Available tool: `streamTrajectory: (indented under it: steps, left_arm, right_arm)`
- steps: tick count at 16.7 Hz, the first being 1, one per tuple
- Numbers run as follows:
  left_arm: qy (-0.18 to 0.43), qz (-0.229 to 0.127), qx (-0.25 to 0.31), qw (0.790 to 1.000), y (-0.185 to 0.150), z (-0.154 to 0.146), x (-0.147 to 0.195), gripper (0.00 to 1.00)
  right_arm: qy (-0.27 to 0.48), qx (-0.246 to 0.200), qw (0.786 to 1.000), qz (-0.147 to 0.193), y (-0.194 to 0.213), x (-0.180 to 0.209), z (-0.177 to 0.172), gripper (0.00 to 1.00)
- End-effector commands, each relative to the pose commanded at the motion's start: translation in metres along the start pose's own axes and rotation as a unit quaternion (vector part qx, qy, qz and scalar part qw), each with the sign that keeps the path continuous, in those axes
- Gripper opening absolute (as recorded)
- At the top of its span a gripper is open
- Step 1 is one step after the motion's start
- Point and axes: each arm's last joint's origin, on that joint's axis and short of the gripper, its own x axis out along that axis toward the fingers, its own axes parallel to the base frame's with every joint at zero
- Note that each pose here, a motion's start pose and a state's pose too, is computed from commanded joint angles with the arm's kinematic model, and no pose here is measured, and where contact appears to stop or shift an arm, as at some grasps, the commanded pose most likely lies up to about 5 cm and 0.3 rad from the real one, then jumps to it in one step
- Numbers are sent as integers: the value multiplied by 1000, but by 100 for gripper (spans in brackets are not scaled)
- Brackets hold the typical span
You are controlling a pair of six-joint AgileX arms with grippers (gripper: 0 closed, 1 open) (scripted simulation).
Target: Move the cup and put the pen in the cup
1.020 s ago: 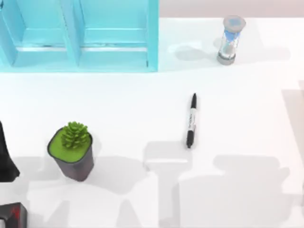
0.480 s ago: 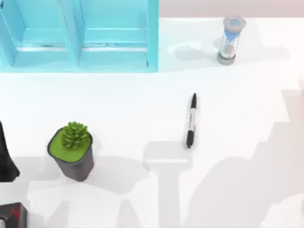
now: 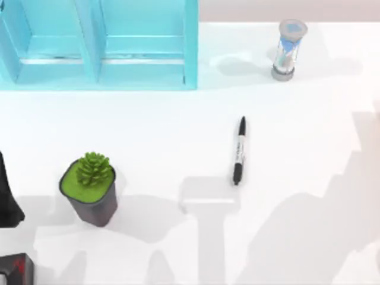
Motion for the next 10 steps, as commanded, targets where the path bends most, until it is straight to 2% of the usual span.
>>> streamTrajectory:
  steps: [7, 10]
  left_arm:
    - [0, 0, 0, 1000, 0, 0, 0, 100]
    - [0, 0, 0, 1000, 0, 0, 0, 100]
  right_arm:
    - [-4, 0, 1000, -2, -1, 79, 1, 100]
    - [-2, 0, 1000, -1, -1, 88, -1, 100]
